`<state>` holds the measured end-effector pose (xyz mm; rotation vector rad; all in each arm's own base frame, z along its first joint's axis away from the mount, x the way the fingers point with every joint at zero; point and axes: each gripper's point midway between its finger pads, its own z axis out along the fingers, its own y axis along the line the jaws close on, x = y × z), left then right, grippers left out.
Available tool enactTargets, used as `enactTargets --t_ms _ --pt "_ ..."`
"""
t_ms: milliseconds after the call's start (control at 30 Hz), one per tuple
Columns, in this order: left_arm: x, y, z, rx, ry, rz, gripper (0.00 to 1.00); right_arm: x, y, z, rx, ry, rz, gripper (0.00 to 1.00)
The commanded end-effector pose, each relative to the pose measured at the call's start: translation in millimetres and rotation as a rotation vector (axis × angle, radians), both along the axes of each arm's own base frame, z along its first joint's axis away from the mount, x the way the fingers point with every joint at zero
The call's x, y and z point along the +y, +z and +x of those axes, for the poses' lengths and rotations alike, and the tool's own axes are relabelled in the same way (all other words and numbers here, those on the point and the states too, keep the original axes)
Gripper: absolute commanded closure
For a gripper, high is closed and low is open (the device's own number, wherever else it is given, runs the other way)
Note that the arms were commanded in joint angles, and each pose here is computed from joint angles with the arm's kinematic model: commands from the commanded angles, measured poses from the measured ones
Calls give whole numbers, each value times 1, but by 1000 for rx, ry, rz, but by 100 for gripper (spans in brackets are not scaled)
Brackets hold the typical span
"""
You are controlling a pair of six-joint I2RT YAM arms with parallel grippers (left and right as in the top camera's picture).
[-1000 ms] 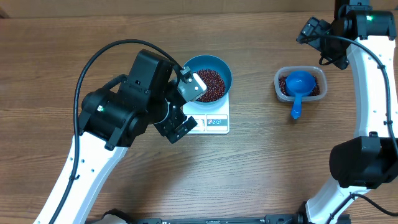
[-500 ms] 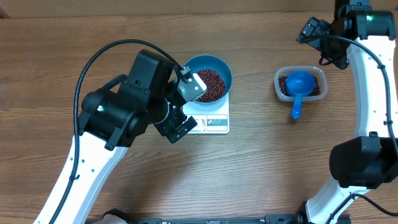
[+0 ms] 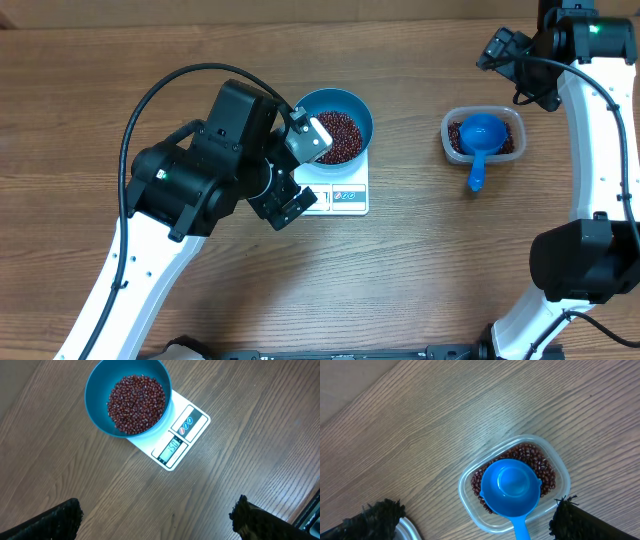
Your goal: Scoop item into bowl and weigh 150g on scale
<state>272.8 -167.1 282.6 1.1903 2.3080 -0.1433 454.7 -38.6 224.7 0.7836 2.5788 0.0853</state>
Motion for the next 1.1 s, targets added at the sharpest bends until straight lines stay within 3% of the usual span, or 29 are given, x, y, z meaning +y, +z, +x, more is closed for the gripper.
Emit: enactTargets --t_ms 0,1067 --pt "1 9 1 -25 6 -11 1 -4 23 0 -60 -7 -16 0" --pt "10 -16 -13 78 9 45 0 -4 23 0 -60 -7 -16 0"
